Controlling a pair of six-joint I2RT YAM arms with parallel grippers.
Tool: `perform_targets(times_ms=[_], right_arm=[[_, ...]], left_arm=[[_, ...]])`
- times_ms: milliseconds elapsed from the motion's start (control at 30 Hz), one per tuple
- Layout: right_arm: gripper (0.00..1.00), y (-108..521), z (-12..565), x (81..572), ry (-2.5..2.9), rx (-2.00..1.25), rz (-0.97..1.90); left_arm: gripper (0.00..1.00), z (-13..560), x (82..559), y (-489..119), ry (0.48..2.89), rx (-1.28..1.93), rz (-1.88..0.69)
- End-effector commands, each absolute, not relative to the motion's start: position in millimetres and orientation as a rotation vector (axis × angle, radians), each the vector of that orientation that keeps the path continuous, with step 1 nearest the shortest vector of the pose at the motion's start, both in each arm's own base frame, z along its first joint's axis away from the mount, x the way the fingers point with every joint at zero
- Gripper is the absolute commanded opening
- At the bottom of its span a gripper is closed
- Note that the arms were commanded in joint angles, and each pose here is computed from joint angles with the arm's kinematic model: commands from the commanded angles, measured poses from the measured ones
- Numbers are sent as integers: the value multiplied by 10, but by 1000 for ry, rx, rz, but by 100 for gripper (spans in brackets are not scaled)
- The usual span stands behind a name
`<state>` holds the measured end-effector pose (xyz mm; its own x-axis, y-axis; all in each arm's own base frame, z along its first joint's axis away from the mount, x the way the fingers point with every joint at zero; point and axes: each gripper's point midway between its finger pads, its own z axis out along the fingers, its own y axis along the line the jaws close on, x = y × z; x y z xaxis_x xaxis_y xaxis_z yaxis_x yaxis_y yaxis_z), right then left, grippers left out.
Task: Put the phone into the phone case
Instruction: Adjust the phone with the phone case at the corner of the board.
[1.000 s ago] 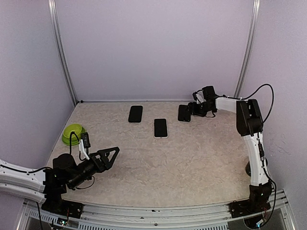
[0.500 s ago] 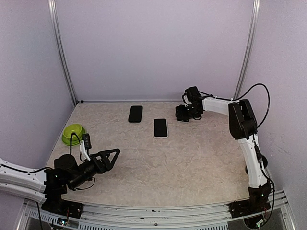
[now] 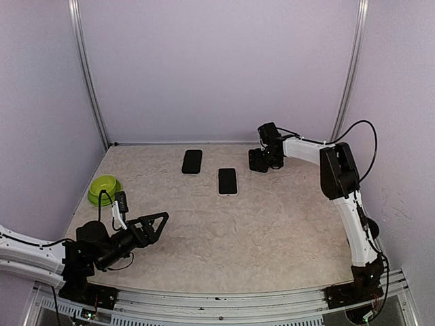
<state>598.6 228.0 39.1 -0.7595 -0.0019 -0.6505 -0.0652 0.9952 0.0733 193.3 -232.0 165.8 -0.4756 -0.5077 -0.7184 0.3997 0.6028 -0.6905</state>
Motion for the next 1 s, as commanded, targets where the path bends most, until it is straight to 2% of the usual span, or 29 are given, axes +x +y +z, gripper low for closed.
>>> perform_targets(times_ms=[0,633,967], right_arm=[[100,2251,179,5935,2476,5,75],[100,2442,510,5928,2407,153,255],[100,2455,374,5922,2421,183,140]], left_arm=[[99,1652,1920,-2326,1762,-88,-1080],[99,1611,1905,-2291,1759,-95,-1087],[99,1608,1901,-2272,1753,-97,-1087]])
